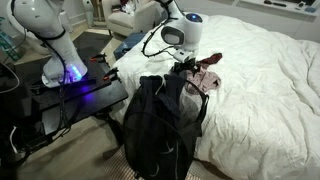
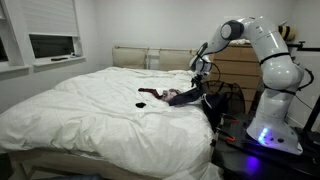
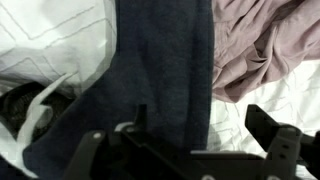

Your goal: Pick up the hoodie and put it in the bag

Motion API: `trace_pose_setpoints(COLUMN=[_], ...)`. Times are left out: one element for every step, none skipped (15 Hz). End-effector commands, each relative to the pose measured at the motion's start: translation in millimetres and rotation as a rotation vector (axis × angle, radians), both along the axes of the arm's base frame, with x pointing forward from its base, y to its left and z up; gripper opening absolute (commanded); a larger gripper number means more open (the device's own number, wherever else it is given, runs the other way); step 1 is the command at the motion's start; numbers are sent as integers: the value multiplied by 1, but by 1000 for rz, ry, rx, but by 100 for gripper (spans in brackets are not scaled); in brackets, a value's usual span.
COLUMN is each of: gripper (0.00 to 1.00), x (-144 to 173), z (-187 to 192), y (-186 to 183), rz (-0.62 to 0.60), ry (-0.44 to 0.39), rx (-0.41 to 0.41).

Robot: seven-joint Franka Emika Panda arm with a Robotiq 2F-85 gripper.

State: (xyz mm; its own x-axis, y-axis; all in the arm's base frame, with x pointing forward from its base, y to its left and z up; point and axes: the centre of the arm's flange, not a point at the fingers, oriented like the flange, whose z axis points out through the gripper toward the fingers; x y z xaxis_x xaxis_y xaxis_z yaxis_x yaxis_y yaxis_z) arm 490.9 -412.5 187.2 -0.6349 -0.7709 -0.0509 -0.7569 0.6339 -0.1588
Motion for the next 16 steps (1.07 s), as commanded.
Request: trace_pose_setpoints(gripper=[100,75,74,66,58,49,42,34,27,19,12,5,0,0,0,0], x=[-9,-11,-12,-12,-12,-13,-13,-12,-12,-13,-14,-14,-16,-17,-20,-21], z=[-7,-8,-8,-8,-7,-5,-1,5,11,16,24,32,45,59,82,99], y=[-4,-4,-4,-4,-3,-3,-1,2,5,8,13,18,25,31,41,48], rz=[-46,-31,-32,-28,-27,-28,-25,-18,-10,-3,7,17,32,49,76,103], ry=[20,19,19,17,17,20,18,15,12,6,2,-6,-23,-40,-66,-88], rx=[27,31,33,39,39,41,39,33,28,27,26,24,21,23,11,2])
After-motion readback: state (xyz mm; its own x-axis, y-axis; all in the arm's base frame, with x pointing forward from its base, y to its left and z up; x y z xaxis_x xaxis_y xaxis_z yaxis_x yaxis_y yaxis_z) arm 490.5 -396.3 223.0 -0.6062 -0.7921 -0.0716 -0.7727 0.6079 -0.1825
